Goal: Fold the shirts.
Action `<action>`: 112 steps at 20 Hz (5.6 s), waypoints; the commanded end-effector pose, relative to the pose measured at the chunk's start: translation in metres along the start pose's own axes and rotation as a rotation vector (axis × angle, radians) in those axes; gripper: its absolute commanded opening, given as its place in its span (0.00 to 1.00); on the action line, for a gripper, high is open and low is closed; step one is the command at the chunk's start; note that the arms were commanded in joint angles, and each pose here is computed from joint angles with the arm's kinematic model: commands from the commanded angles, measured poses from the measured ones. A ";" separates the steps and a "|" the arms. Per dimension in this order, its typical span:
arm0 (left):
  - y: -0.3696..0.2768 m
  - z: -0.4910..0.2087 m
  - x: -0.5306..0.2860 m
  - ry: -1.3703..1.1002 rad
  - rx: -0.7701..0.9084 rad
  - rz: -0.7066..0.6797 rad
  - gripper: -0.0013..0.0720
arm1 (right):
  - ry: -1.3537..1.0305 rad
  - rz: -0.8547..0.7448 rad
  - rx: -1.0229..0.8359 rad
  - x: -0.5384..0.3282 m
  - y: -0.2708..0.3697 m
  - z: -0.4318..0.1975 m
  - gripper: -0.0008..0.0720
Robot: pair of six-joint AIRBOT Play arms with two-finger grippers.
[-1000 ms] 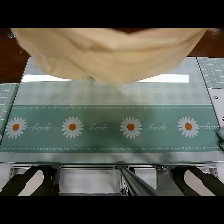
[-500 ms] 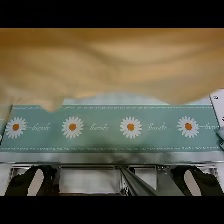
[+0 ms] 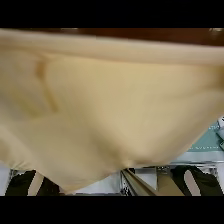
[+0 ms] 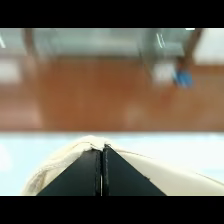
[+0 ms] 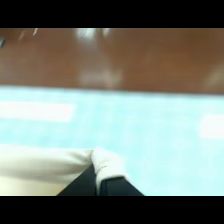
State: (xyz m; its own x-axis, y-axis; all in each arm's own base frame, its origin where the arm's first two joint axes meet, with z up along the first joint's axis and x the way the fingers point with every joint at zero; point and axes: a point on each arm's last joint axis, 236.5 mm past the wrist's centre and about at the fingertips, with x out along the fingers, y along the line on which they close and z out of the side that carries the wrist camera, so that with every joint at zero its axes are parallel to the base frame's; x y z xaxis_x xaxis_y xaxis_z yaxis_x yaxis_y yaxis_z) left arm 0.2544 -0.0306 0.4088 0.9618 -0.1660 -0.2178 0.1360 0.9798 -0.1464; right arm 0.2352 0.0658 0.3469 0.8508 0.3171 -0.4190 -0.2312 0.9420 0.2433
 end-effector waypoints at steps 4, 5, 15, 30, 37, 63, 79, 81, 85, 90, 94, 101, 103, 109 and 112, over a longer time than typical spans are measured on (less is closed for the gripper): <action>0.027 -0.137 0.170 0.317 -0.274 -0.118 0.05 | 0.223 0.077 0.162 0.164 -0.076 -0.060 0.04; 0.028 -0.151 0.194 0.345 -0.291 -0.121 0.05 | 0.242 0.069 0.184 0.193 -0.091 -0.066 0.04; 0.045 -0.268 0.349 0.449 -0.476 -0.030 0.05 | 0.323 0.138 0.549 0.404 -0.171 -0.088 0.04; 0.141 -0.361 0.146 1.085 -0.671 0.048 0.97 | 0.590 -0.150 0.717 0.197 -0.277 -0.174 0.86; 0.107 -0.463 0.065 1.105 -1.012 0.051 0.97 | 0.513 0.004 0.825 0.178 -0.171 -0.271 0.86; 0.061 -0.485 0.128 1.064 -0.852 -0.096 0.05 | 0.963 -0.214 0.869 0.111 -0.165 -0.385 0.86; 0.057 -0.483 0.132 1.048 -0.835 -0.118 0.05 | 0.897 0.020 0.948 0.202 -0.132 -0.364 0.85; 0.057 -0.483 0.132 1.047 -0.836 -0.118 0.05 | 0.933 0.047 0.897 0.203 -0.122 -0.369 0.68; 0.052 -0.473 0.133 1.040 -0.853 -0.152 0.05 | 0.958 0.138 0.732 0.210 -0.100 -0.358 0.04; 0.047 -0.297 0.186 0.587 -0.837 -0.391 0.05 | 0.712 0.163 0.560 0.237 -0.118 -0.205 0.04; 0.040 -0.077 0.169 0.113 -0.586 -0.443 0.05 | 0.289 0.155 0.283 0.205 -0.102 0.001 0.04; 0.014 0.111 0.028 -0.212 -0.055 -0.075 0.05 | -0.244 -0.023 -0.051 0.019 -0.026 0.142 0.04; 0.004 0.118 -0.013 -0.241 0.026 0.013 0.05 | -0.274 -0.016 -0.100 -0.018 0.001 0.134 0.04; -0.015 0.095 -0.096 -0.249 0.170 0.177 0.05 | -0.331 -0.125 -0.167 -0.093 0.027 0.105 0.04; 0.002 0.079 -0.111 -0.211 0.137 0.223 0.05 | -0.271 -0.164 -0.145 -0.093 0.018 0.086 0.04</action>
State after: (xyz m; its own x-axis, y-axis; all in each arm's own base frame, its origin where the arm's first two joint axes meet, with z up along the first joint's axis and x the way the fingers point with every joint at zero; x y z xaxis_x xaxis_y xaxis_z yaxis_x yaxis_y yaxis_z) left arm 0.1895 -0.0257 0.5210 0.9993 -0.0358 0.0124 0.0357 0.9993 0.0130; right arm 0.2095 0.0513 0.4776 0.9698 0.1916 -0.1511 -0.1837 0.9809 0.0646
